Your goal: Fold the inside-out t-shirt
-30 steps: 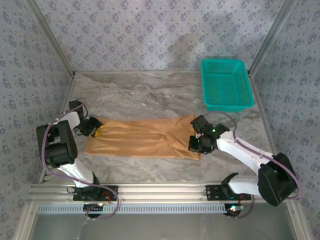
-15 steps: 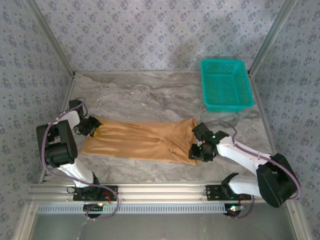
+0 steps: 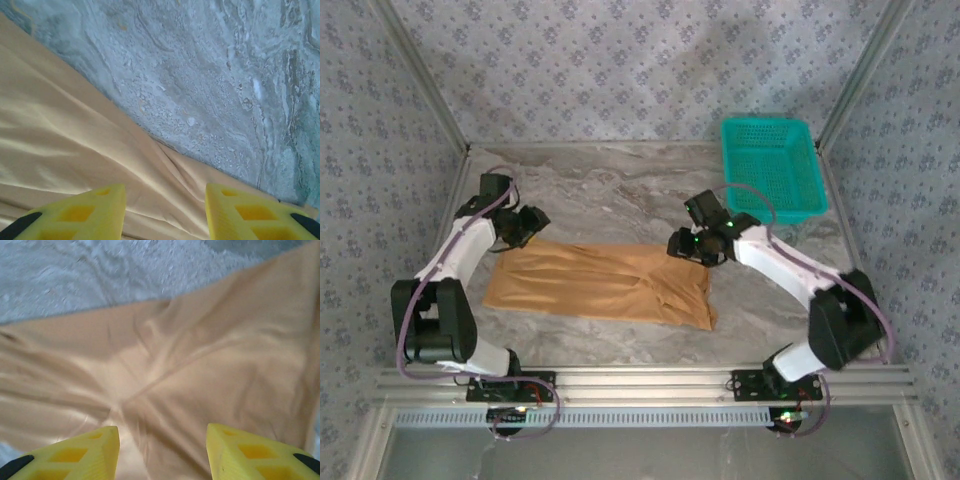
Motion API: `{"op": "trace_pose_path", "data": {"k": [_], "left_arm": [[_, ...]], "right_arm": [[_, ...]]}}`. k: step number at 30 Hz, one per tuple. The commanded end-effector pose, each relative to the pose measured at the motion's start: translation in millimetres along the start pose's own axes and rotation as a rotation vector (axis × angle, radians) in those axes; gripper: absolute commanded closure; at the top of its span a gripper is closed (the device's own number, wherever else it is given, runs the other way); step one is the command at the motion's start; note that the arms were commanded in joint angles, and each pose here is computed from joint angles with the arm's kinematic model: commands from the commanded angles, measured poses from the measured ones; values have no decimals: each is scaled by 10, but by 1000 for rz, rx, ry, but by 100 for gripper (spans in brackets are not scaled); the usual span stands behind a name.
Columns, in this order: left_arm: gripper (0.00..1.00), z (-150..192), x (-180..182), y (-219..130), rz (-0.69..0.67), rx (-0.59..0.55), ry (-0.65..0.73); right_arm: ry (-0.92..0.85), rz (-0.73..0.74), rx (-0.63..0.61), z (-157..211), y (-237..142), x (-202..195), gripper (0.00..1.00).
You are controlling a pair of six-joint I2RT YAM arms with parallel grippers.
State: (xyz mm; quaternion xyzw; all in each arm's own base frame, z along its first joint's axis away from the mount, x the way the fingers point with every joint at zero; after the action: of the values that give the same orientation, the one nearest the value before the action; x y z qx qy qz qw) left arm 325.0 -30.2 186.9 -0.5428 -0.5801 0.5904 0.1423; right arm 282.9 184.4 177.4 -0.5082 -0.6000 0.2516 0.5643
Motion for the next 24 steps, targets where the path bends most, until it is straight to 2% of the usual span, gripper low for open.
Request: {"op": "trace_pose_path", "data": {"k": [1, 6, 9, 12, 16, 19, 22, 24], "left_arm": [[55, 56, 192, 241, -8, 70, -62], [56, -10, 731, 458, -76, 99, -196], [56, -33, 1022, 516, -127, 105, -256], [56, -19, 1158, 572, -160, 111, -280], [57, 2, 1232, 621, -192, 122, -294], [58, -16, 1210, 593, -194, 111, -295], [58, -49, 1022, 479, -161, 75, -261], [57, -66, 831, 372, -152, 53, -210]], "right_arm": [[47, 42, -2, -276, 297, -142, 51], [146, 189, 17, -517, 643, -548, 50], [174, 213, 4, -649, 714, -617, 48], [178, 242, 19, -662, 797, -668, 48], [195, 282, 21, -711, 846, -728, 48], [158, 232, -8, -852, 777, -616, 44], [44, 168, -6, -910, 534, -333, 30], [-25, 168, -6, -815, 336, -224, 21]]}}
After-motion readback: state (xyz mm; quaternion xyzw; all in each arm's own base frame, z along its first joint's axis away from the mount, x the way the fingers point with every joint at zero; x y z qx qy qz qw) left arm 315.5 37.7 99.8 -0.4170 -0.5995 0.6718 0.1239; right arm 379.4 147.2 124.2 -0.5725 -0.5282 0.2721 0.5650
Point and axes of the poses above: each hand's point on the last joint's axis, 136 mm out from that joint toward the fingers, its own y axis out along the fingers, its own x axis along the line the jaws close on, z = x × y, the point moved 8 cm from there along -y, back along the fingers, and after that the axes turned 5 degrees about y, right-handed, at the moved point
